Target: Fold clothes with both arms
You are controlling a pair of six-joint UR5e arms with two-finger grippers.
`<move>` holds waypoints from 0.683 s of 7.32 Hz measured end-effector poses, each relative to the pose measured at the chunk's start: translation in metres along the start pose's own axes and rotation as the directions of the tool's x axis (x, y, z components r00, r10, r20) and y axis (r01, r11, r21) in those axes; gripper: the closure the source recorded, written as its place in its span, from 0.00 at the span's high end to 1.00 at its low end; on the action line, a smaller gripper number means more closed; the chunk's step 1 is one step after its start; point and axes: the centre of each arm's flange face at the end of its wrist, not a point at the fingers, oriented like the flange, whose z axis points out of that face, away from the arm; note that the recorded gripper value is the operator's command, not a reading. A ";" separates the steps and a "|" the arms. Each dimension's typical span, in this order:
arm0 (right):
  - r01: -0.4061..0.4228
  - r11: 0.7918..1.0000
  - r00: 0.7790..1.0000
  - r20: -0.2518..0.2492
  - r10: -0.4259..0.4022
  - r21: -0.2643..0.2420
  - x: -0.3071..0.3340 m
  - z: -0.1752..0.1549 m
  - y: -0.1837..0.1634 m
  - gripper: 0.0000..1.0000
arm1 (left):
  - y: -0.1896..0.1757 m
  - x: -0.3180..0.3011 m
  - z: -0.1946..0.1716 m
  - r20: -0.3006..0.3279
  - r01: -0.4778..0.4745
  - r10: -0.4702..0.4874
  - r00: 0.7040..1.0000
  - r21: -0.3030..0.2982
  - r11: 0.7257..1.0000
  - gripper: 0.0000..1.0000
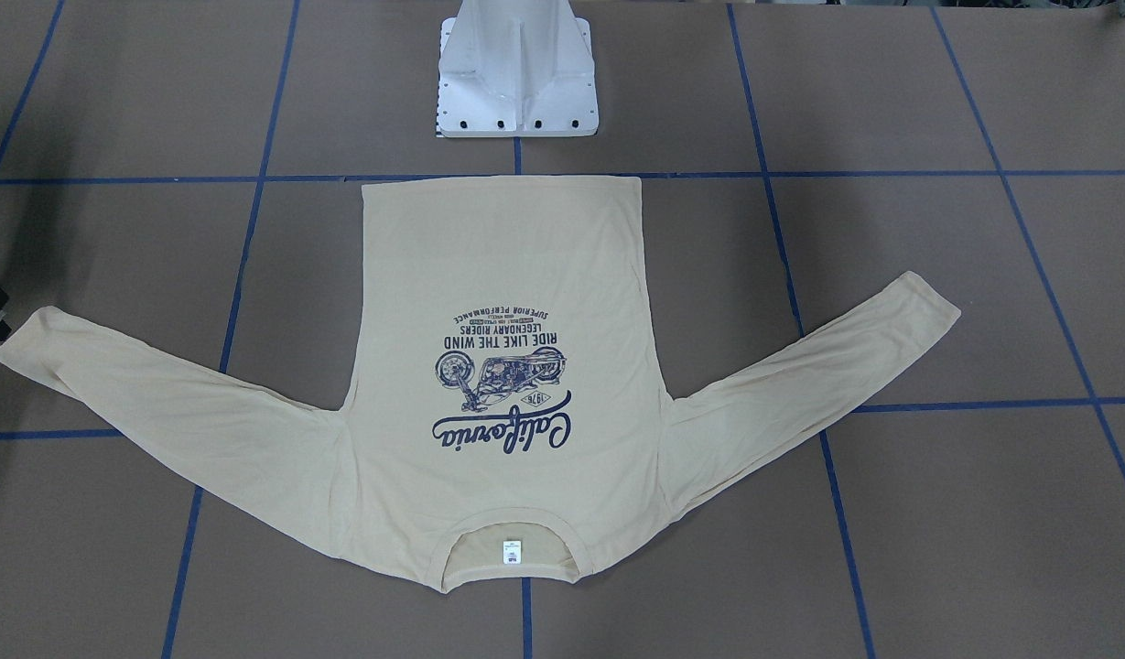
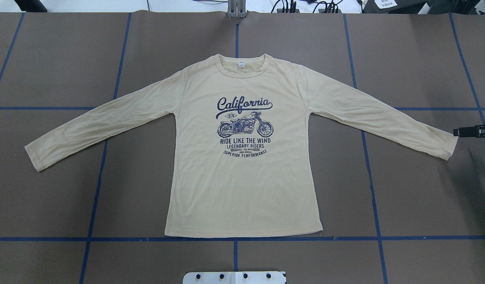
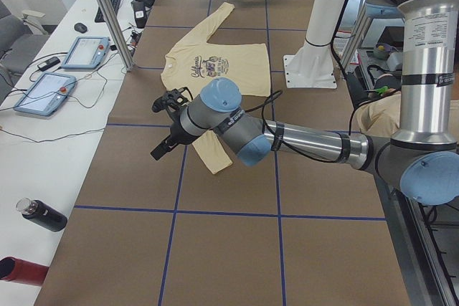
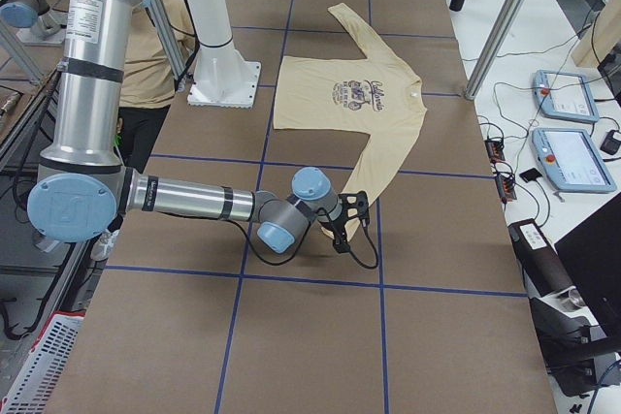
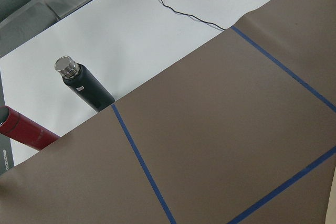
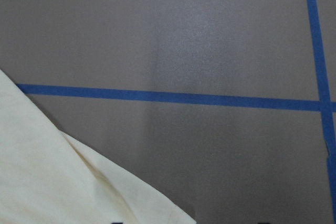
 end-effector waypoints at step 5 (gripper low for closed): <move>0.040 0.999 0.999 -0.024 -0.040 -0.006 -0.011 0.022 0.013 0.69 | 0.001 0.000 0.000 0.000 -0.001 0.001 1.000 0.001 1.000 1.00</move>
